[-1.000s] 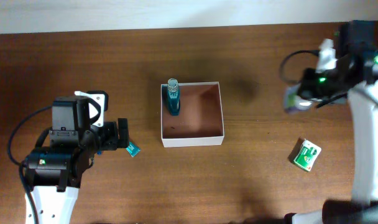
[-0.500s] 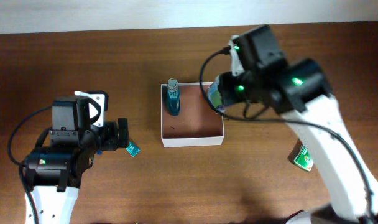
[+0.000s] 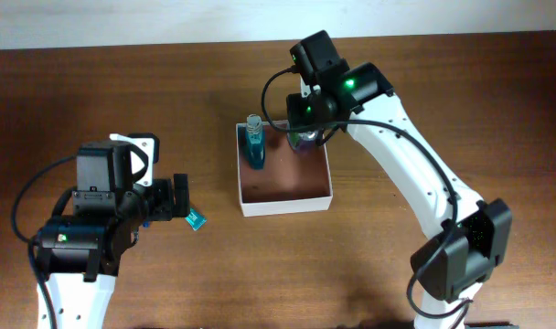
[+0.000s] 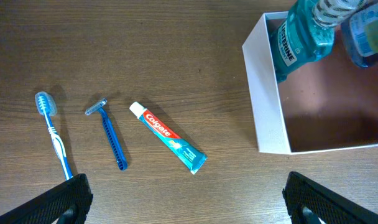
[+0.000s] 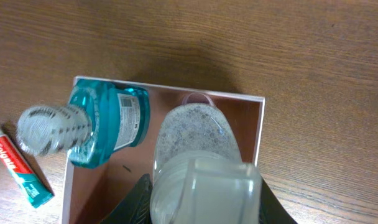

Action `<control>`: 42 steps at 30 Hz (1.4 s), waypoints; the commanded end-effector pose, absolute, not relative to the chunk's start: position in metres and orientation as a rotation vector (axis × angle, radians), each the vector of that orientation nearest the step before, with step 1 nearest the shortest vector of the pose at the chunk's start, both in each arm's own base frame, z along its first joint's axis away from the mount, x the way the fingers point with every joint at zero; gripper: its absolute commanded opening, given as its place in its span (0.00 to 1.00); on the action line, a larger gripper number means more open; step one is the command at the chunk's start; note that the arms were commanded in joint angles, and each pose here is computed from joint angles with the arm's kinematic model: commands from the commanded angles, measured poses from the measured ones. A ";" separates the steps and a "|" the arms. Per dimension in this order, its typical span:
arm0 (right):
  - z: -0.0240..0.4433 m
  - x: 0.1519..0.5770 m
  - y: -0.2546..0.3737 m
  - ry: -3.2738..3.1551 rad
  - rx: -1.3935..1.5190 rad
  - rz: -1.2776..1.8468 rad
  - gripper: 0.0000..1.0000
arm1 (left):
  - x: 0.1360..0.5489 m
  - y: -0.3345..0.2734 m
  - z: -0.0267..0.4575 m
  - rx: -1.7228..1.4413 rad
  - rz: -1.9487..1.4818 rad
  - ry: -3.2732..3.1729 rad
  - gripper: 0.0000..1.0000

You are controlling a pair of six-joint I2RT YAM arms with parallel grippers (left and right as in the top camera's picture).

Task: Pack container
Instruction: 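Grasp the clear soap pump bottle and place it in the box, then release the pump bottle and move the right gripper to the Dettol bar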

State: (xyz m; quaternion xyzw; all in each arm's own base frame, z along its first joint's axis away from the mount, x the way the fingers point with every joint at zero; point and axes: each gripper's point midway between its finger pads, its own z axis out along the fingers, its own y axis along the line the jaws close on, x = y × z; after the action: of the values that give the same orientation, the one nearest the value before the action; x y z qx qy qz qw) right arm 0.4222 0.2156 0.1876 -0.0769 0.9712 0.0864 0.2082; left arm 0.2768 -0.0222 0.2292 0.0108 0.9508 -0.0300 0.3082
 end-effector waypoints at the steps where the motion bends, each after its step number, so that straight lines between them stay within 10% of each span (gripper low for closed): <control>1: 0.180 0.430 0.220 2.703 -0.210 0.226 0.04 | 0.278 -0.021 0.234 0.014 -0.078 2.502 0.99; 18: 0.137 0.441 0.207 2.768 -0.186 0.077 0.04 | 0.278 -0.021 0.234 0.014 -0.078 2.503 0.99; 22: 0.136 0.439 0.206 2.779 -0.189 0.072 0.51 | 0.278 -0.021 0.234 0.014 -0.079 2.503 0.99; 33: 0.147 0.419 0.195 2.828 -0.195 0.041 0.59 | 0.278 -0.021 0.234 0.014 -0.078 2.503 0.99; 38: 0.229 0.405 0.163 2.658 -0.045 -0.006 0.66 | 0.278 -0.021 0.234 0.014 -0.078 2.503 0.99; 42: 0.276 0.378 0.086 2.595 0.279 -0.093 0.98 | 0.278 -0.021 0.234 0.013 -0.078 2.503 0.99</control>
State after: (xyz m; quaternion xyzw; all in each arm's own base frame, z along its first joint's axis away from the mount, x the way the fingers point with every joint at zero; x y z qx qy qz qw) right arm 0.3868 0.1457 0.2325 -0.0026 0.9764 -0.0066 0.2157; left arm 0.2768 -0.0221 0.2291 0.0106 0.9509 -0.0300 0.3080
